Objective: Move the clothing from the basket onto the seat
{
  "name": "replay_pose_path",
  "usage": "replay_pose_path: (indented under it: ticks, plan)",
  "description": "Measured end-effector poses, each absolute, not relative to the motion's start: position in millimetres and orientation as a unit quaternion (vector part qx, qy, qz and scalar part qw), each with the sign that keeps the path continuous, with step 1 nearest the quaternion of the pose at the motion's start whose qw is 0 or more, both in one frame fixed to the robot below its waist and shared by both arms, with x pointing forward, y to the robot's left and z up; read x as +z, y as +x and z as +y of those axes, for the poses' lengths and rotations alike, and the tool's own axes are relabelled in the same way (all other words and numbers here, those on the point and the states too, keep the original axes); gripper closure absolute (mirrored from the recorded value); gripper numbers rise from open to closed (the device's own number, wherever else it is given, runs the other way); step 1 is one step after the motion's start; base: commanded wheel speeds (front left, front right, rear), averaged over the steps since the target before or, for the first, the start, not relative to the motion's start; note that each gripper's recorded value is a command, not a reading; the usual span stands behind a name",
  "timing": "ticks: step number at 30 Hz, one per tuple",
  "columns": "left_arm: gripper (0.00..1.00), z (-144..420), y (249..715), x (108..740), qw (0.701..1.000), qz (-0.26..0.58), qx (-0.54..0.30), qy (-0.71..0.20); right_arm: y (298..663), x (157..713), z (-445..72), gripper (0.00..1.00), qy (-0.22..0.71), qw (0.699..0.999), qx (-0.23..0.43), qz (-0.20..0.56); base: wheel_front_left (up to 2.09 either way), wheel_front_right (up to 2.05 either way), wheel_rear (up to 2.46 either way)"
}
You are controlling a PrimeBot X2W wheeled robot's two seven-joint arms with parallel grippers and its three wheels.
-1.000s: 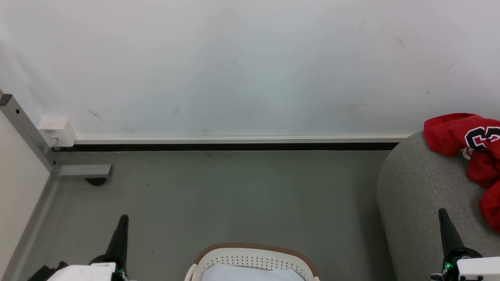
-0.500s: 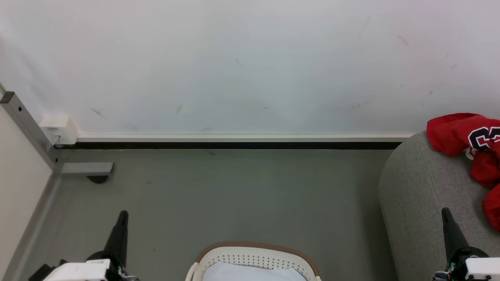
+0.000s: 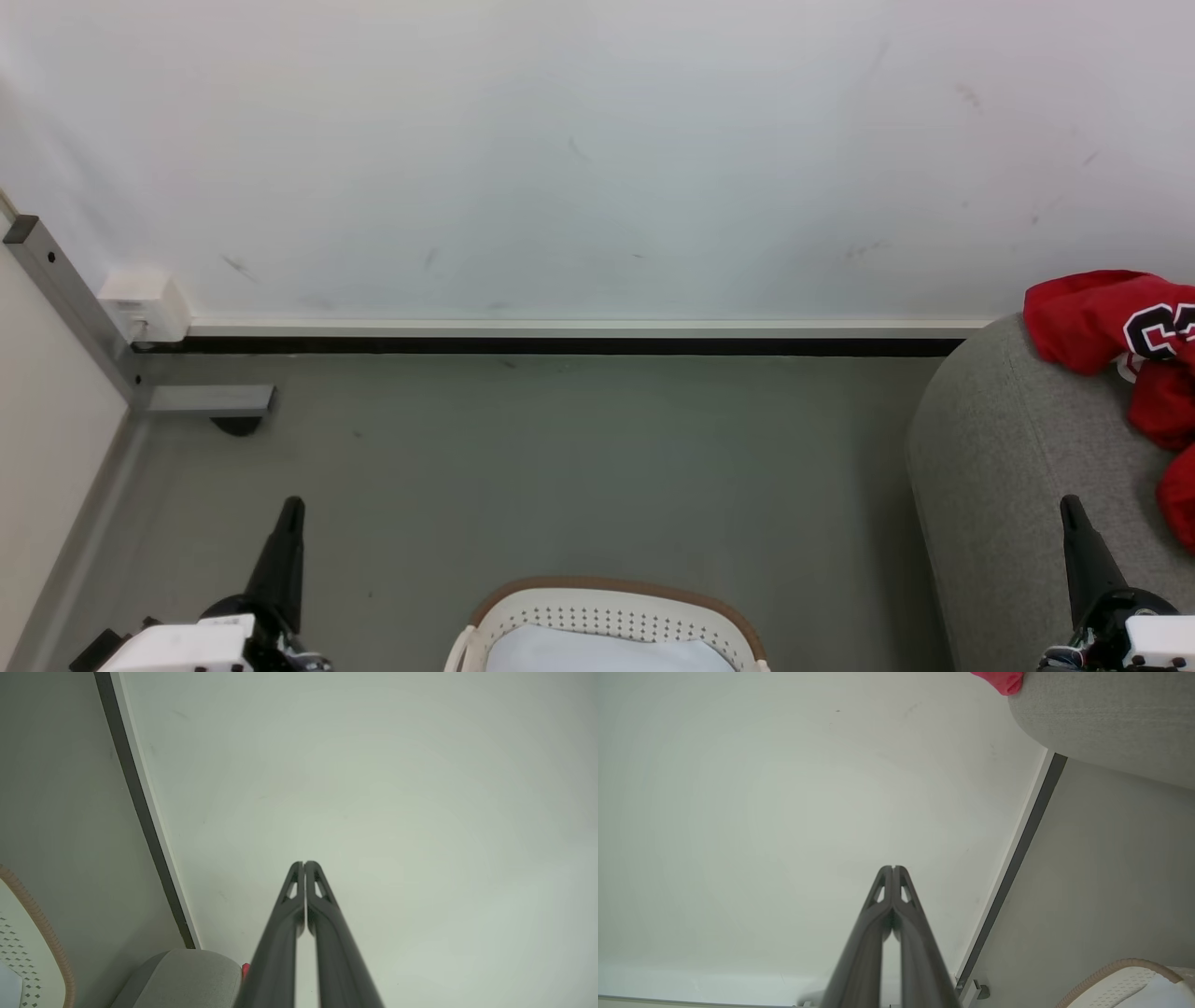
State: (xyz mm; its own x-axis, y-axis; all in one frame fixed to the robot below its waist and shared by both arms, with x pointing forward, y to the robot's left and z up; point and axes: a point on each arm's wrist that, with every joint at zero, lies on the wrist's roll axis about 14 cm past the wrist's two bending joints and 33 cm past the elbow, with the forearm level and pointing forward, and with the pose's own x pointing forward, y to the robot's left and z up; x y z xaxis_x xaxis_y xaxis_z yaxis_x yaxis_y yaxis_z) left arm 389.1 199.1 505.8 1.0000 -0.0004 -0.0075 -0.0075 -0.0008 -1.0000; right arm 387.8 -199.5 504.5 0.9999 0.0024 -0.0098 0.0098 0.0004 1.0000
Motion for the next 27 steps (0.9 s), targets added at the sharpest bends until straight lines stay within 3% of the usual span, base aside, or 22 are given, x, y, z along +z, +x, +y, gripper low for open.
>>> replay_pose_path:
  ticks: [27]
  plan:
    - [1.00,199.2,389.2,505.9,0.707,0.003,0.002,-0.707,387.9,504.9,-199.7,1.00,0.709,0.705,-0.003,0.003,0.00,0.00,0.00]
